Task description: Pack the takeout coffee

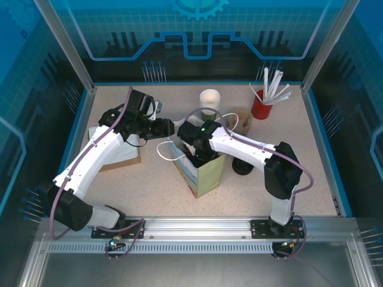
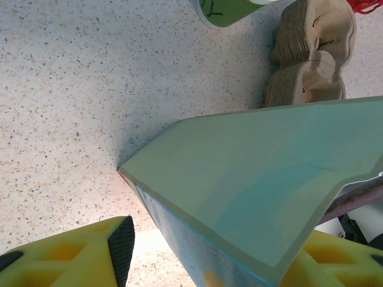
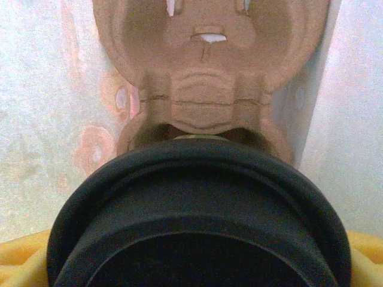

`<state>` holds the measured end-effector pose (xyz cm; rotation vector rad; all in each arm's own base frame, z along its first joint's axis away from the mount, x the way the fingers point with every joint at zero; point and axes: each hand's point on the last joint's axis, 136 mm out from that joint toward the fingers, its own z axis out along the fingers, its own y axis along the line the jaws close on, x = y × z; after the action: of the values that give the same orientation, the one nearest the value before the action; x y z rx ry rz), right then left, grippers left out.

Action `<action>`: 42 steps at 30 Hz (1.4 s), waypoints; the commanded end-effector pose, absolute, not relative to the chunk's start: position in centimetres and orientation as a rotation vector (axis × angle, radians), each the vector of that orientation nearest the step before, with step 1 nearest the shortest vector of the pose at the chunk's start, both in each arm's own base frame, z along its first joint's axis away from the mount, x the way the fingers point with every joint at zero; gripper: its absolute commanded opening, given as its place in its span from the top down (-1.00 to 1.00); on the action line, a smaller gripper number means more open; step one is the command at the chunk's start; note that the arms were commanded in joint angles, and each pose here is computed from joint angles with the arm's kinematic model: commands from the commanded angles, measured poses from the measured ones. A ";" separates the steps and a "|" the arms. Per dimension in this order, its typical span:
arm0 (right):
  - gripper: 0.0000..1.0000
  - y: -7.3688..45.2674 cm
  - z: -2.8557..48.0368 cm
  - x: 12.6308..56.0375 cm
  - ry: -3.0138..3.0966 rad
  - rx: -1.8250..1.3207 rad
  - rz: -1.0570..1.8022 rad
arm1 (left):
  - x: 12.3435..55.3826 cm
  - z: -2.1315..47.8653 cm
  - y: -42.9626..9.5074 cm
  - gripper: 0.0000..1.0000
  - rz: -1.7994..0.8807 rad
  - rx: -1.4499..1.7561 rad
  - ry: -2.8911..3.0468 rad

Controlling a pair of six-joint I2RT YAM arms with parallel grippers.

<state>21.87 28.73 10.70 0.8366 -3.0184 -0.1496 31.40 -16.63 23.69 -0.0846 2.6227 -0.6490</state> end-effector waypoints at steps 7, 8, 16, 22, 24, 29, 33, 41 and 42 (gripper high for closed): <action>-0.60 27.7 7.0 21.5 -2.931 0.827 -0.061 | 30.7 23.3 -16.1 -0.18 -0.608 -0.088 2.641; -0.60 27.7 6.9 21.5 -2.926 0.824 -0.058 | 30.7 23.3 -16.1 -0.18 -0.608 -0.088 2.641; -0.60 27.3 5.8 21.3 -2.900 0.823 -0.027 | 30.7 23.3 -16.1 -0.19 -0.608 -0.086 2.641; -0.61 27.2 5.4 21.1 -2.892 0.824 -0.026 | 30.7 23.3 -16.0 -0.22 -0.605 -0.084 2.641; -0.61 27.3 5.4 21.1 -2.892 0.823 -0.030 | 30.6 23.3 -16.1 -0.24 -0.611 -0.079 2.642; -0.61 27.3 5.6 21.2 -2.895 0.827 -0.033 | 30.7 23.9 -16.0 -0.35 -0.614 -0.077 2.624; -0.61 27.4 5.7 21.2 -2.898 0.829 -0.040 | 31.1 24.8 -16.1 -0.46 -0.639 -0.081 2.595; -0.62 27.4 6.0 21.3 -2.906 0.833 -0.041 | 32.0 27.5 -15.8 -0.67 -0.732 -0.112 2.489; -0.62 27.4 5.9 21.3 -2.905 0.832 -0.039 | 32.1 28.0 -15.7 -0.70 -0.745 -0.112 2.474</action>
<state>22.18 28.96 10.03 0.8477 -3.0069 -0.1558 31.70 -15.59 24.91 -0.1188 2.5756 -0.6660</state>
